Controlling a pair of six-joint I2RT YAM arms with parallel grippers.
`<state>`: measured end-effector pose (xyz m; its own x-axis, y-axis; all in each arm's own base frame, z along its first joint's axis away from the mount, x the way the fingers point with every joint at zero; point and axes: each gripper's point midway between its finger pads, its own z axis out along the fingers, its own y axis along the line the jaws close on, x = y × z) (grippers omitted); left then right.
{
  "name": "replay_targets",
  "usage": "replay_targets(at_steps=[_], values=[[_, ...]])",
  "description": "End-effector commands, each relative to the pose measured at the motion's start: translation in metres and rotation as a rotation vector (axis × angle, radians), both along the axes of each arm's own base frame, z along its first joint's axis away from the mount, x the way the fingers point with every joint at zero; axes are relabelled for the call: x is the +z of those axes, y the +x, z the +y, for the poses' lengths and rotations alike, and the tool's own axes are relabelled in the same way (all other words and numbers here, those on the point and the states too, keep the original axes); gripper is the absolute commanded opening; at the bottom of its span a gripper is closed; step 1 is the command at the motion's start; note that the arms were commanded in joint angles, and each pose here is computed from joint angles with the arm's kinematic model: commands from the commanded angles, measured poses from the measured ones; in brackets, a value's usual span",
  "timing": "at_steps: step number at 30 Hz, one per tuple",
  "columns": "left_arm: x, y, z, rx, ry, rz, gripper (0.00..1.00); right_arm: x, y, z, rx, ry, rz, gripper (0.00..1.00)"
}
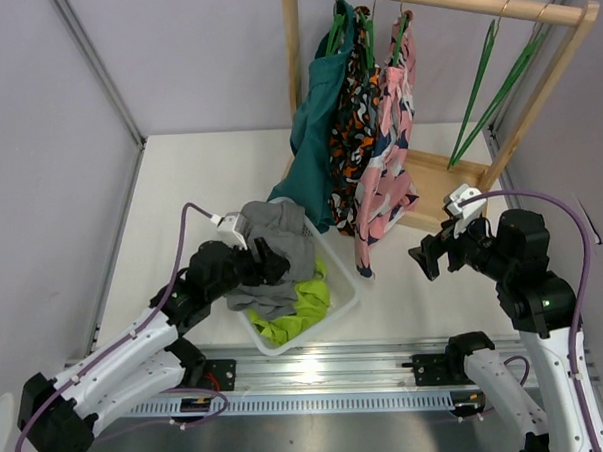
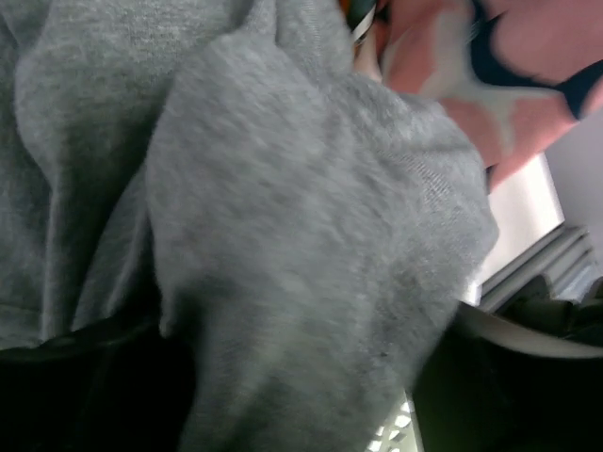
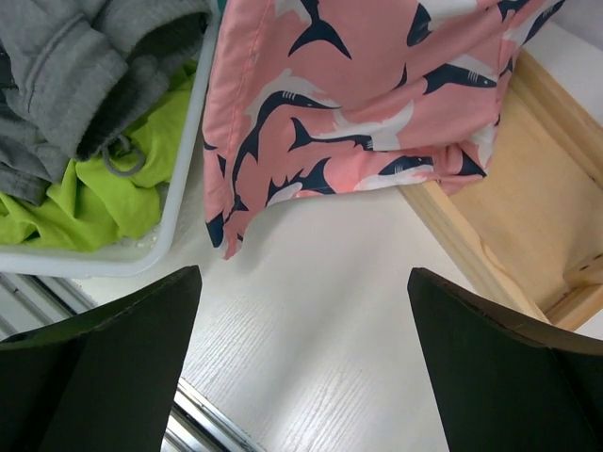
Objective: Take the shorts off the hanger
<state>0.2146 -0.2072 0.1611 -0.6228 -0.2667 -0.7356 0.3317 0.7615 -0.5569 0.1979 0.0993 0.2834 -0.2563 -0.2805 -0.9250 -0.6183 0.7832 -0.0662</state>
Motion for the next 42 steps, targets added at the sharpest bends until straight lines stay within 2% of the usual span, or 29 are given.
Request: replay_targets(at_steps=[1,2,3,4,5,8,9,11,12,17,22,25,34,42], values=[[-0.007,0.002,0.011,0.071,0.053,0.086,0.85,-0.007,0.003,-0.009,-0.06,-0.015,0.042,1.0],[0.018,0.004,0.009,0.065,0.021,0.04,0.95,-0.007,0.006,-0.016,-0.103,-0.024,0.043,1.0],[0.027,0.002,0.009,0.057,0.013,0.024,0.99,-0.008,0.007,-0.019,-0.123,-0.026,0.053,1.0],[0.034,0.002,0.011,0.06,0.012,0.006,0.99,-0.009,0.009,-0.021,-0.141,-0.023,0.067,1.0],[0.067,0.004,0.012,0.062,-0.02,-0.052,0.99,-0.01,0.01,-0.024,-0.165,-0.025,0.077,1.0],[0.1,-0.002,0.025,0.072,0.008,-0.101,0.99,-0.012,0.012,-0.028,-0.205,-0.007,0.114,1.0],[0.129,-0.004,0.027,0.069,-0.011,-0.146,0.99,-0.013,0.011,-0.028,-0.208,-0.002,0.124,0.99],[0.131,-0.011,0.03,0.035,0.035,-0.144,0.99,-0.015,0.011,-0.027,-0.21,0.006,0.141,0.99],[0.145,-0.014,0.032,0.031,0.025,-0.169,0.99,-0.016,0.009,-0.028,-0.208,0.002,0.149,0.99],[0.157,-0.026,0.048,0.037,0.046,-0.22,0.99,-0.013,0.011,-0.035,-0.268,0.016,0.157,0.99],[0.166,-0.03,0.07,0.1,0.081,-0.263,0.99,-0.012,0.029,-0.075,-0.587,0.053,0.169,1.0],[0.167,-0.028,0.085,0.16,0.119,-0.28,0.99,-0.014,0.028,-0.092,-0.709,0.059,0.183,0.99],[0.17,-0.019,0.106,0.279,0.157,-0.305,0.99,-0.011,0.024,-0.128,-0.898,0.009,0.122,0.99],[0.161,-0.014,0.107,0.298,0.162,-0.309,0.99,-0.007,0.032,-0.135,-0.927,-0.003,0.086,1.0]])
